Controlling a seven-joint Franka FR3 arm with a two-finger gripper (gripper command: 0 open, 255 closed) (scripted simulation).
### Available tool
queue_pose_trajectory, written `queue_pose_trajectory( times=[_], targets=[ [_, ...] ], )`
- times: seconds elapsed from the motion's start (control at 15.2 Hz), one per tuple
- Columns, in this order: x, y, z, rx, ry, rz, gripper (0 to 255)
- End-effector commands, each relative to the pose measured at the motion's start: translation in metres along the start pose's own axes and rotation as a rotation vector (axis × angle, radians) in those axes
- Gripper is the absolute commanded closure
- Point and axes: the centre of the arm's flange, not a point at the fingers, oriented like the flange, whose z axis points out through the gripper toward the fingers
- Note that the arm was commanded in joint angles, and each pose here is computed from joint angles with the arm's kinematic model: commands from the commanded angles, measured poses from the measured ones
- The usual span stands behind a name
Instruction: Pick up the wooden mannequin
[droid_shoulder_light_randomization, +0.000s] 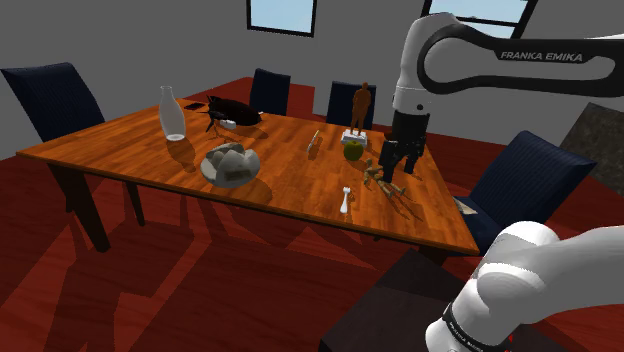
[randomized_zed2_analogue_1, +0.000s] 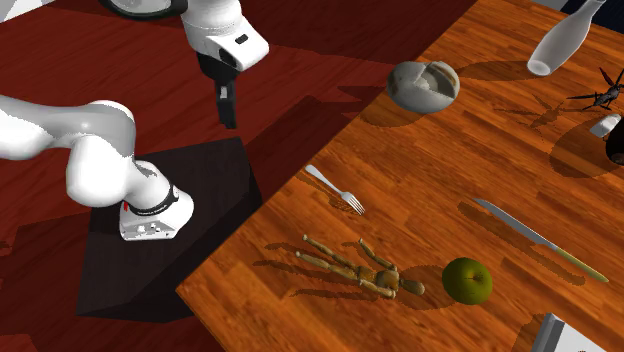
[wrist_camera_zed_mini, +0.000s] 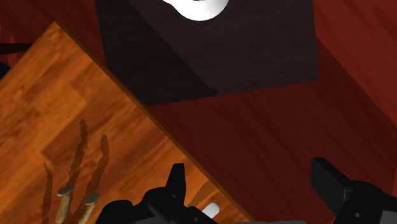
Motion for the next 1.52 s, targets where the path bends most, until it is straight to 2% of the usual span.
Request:
queue_pose_trajectory(
  times=[0.0, 0.73, 1.45],
  targets=[
    [0.000, 0.000, 0.000, 0.000, 0.000, 0.000, 0],
    [0.093, 0.106, 0.051, 0.053, 0.004, 0.176, 0],
    [0.167, 0.223, 0.107, 0.106, 0.008, 0.351, 0]
  ],
)
